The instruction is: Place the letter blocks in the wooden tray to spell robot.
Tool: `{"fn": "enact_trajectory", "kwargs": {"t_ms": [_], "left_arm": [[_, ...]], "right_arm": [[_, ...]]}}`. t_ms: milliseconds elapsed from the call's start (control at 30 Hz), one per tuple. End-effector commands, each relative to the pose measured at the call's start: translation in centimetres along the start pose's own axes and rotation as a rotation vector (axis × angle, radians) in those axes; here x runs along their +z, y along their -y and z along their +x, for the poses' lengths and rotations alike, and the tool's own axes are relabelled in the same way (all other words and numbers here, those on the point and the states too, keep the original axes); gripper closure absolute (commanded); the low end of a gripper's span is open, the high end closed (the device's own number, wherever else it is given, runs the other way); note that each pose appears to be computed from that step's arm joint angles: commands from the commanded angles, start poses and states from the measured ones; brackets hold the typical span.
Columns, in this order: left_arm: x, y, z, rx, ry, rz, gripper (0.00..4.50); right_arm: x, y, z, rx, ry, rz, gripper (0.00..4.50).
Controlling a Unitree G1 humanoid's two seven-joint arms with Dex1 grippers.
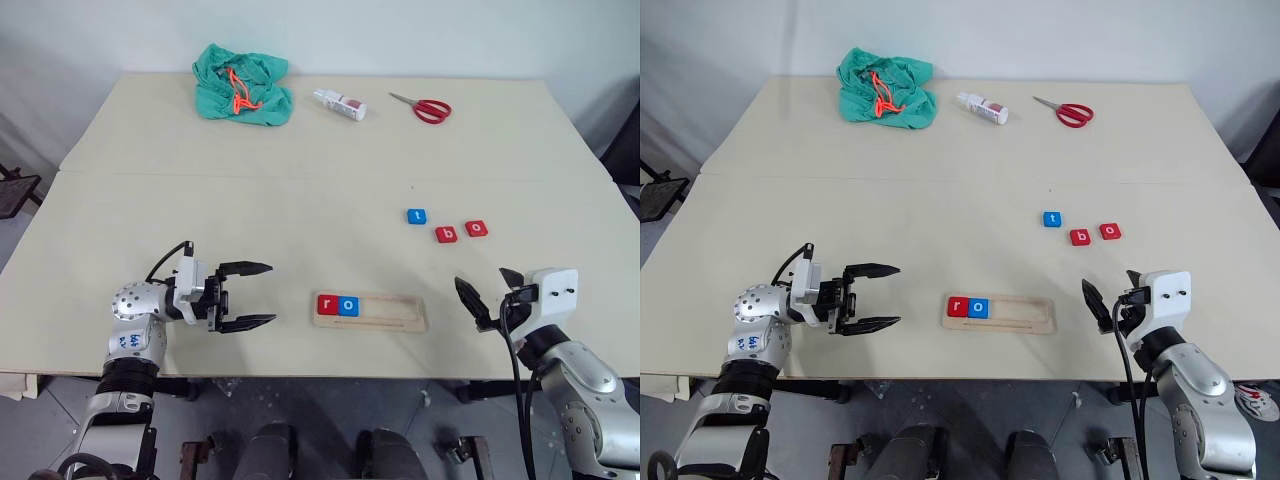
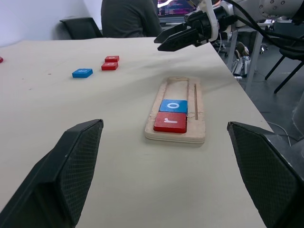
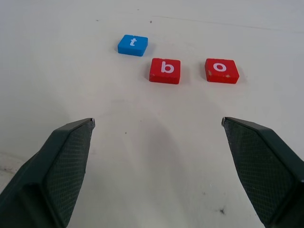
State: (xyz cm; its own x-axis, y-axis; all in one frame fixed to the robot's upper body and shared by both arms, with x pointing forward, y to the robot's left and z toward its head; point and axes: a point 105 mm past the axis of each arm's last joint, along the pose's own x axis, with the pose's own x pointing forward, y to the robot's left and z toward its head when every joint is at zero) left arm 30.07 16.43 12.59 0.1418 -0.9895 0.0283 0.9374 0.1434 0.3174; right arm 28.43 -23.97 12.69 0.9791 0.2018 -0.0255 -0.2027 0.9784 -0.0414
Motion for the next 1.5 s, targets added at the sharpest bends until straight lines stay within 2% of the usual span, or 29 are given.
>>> {"fn": "enact_trajectory", "kwargs": {"t_ms": [33,367,500,600,867,1333,1500], "left_arm": [[0.7,0.6,0.0,-0.077,0.006,0.034,0.06],[1.5,1.2,0.9,-0.096,0.026,0.05,0.06],[1.6,2.1,1.5,-0.097,-0.017,0.043,0.06],[2.2,2.5,2.0,-0.081,-0.021,0.059,0.06],[2.8,3.5,2.1,-0.054,-0.019,0.063,0.06],[2.8,4.1,2.1,-0.05,-0.021,0.068,0.06],[2.9,3.9,2.0,-0.044,-0.025,0.075,0.06]], "right_arm": [[1.4,-0.2,0.2,0.013,0.048,-0.013,0.0],[2.8,-1.0,2.2,0.05,0.047,-0.002,0.0],[2.3,-1.6,4.6,0.088,-0.05,0.015,0.0],[3.1,-1.9,6.8,0.111,-0.052,0.0,0.0],[2.6,-0.8,9.8,0.087,-0.069,-0.025,0.0],[0.8,-0.8,12.0,0.091,-0.093,-0.034,0.0],[0.0,0.1,12.2,0.017,-0.114,-0.007,0.0]]}}
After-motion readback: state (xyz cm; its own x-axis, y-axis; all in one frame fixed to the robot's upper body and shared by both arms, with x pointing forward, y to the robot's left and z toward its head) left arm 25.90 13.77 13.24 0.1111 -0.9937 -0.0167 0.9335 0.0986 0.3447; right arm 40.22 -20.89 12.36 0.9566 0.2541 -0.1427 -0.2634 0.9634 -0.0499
